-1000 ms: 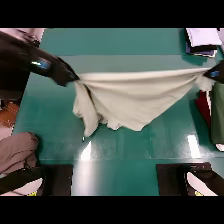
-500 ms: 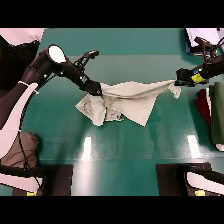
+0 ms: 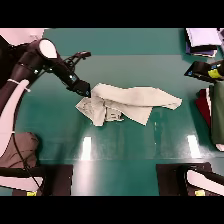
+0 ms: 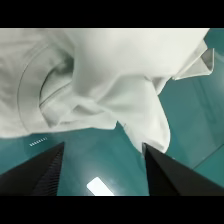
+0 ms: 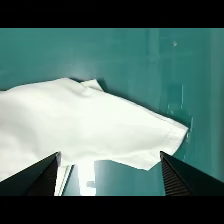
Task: Fold the shirts.
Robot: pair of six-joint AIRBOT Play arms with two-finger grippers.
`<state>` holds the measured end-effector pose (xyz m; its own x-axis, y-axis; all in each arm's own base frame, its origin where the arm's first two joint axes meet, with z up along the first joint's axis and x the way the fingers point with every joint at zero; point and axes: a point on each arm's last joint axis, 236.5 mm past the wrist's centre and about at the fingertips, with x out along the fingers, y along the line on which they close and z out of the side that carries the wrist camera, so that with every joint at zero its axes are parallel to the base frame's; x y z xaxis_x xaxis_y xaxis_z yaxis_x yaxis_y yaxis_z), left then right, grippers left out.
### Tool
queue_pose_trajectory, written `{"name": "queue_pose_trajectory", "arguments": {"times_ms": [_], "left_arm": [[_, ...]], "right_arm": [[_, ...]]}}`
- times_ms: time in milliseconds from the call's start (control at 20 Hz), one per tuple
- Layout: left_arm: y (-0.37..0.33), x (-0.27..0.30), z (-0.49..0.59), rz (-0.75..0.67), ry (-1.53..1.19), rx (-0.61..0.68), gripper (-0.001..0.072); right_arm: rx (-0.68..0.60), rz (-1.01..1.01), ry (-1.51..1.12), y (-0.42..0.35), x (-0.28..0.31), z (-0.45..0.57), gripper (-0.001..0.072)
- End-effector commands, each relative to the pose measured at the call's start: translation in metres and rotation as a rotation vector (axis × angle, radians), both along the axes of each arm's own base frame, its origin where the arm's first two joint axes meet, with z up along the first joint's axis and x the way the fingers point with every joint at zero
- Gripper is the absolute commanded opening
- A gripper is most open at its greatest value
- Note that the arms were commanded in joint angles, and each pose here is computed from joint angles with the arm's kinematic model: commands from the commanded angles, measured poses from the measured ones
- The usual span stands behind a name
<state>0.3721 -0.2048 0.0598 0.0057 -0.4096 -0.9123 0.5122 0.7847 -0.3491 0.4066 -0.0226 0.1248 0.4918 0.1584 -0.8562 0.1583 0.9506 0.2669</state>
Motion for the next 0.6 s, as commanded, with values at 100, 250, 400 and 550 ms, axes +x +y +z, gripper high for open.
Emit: {"name": "queue_pose_trajectory", "arguments": {"times_ms": [100, 250, 400, 550], "left_arm": [[0.011, -0.039, -0.004, 0.060, 0.099, -0.036, 0.0582], [-0.010, -0.070, -0.042, 0.064, 0.179, -0.075, 0.0582], [-0.043, -0.086, -0.065, 0.014, 0.158, -0.103, 0.0583], [-0.068, -0.091, -0.071, -0.023, 0.103, -0.106, 0.0582]], "right_arm": [[-0.018, -0.030, -0.086, -0.009, -0.011, 0.034, 0.0697], [-0.023, -0.029, -0.107, -0.008, -0.016, 0.043, 0.0697], [-0.020, -0.022, -0.088, -0.006, -0.022, 0.042, 0.0697], [-0.013, -0.007, -0.039, -0.003, -0.032, 0.036, 0.0697]]}}
